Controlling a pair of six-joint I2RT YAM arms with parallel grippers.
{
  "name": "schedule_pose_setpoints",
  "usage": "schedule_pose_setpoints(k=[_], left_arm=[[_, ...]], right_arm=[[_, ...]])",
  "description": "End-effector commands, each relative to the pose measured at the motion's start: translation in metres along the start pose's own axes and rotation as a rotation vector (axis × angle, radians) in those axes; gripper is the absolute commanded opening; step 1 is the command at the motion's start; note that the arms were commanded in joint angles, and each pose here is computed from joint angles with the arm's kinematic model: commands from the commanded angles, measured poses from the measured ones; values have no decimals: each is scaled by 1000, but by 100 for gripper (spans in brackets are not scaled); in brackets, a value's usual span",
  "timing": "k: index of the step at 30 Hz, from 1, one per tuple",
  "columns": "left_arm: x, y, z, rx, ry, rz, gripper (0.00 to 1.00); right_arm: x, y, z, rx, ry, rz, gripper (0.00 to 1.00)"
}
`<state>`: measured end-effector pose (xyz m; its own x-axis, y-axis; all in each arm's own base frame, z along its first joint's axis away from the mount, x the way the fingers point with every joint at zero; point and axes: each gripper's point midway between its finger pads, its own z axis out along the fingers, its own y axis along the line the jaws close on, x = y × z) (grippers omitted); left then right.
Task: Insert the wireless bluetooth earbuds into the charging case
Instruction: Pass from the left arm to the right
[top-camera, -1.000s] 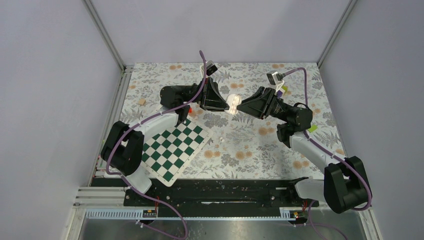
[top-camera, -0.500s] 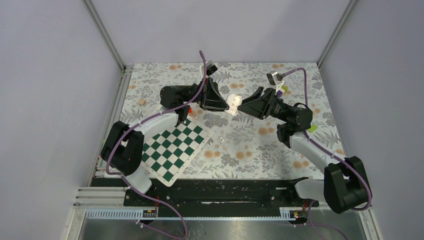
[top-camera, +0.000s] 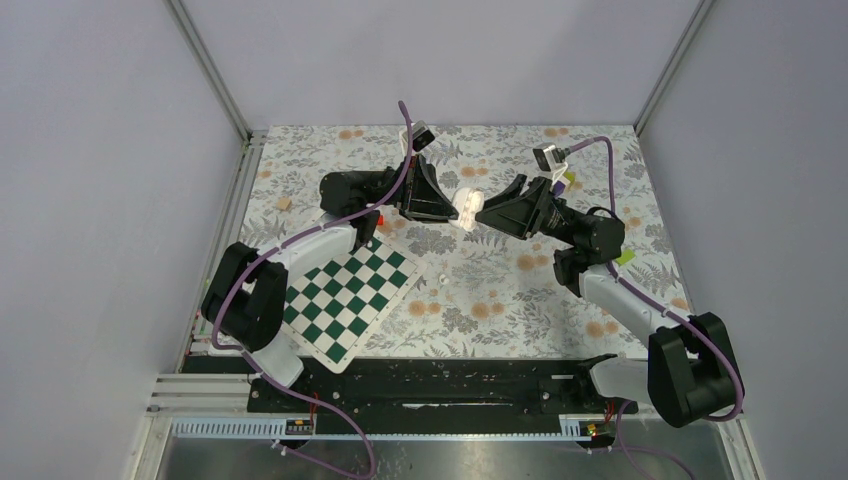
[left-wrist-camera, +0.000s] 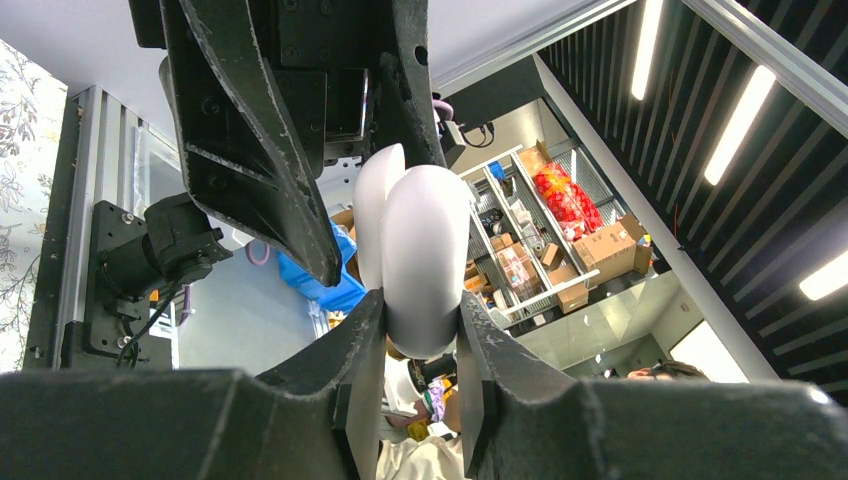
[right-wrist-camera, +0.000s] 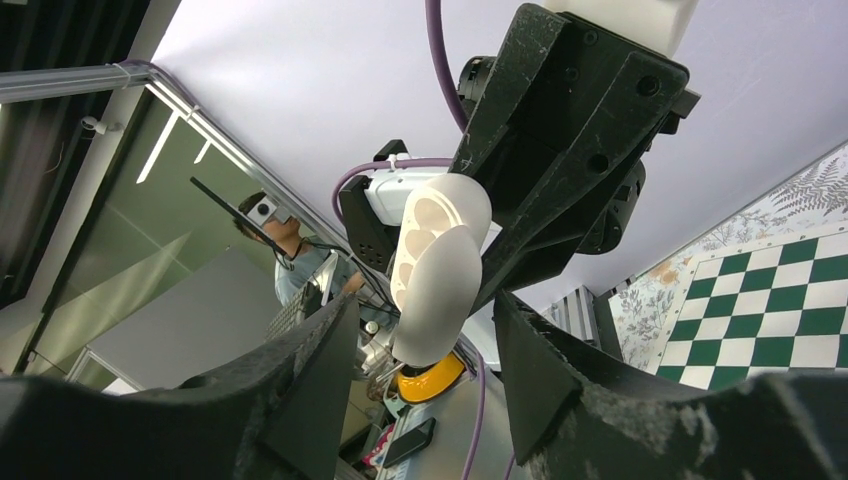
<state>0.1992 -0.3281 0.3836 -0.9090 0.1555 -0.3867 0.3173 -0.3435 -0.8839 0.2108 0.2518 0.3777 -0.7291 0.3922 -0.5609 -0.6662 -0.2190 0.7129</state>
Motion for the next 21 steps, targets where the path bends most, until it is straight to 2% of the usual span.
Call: schedule_pose_setpoints(k=[1,11,15,21], left_arm=[[10,-24,0,44,16,133,0],[11,-23,-1,42,13,132,0],[11,-24,-1,43,14,132,0],[11,-25,0,45,13,138,0]], right_arm=[[1,24,1,-67,1,-84,58],[2,27,1,-73,5,-94,56],[0,23,2,-66,3,-80,51],[-2,15,4,-54,1,-56,52]])
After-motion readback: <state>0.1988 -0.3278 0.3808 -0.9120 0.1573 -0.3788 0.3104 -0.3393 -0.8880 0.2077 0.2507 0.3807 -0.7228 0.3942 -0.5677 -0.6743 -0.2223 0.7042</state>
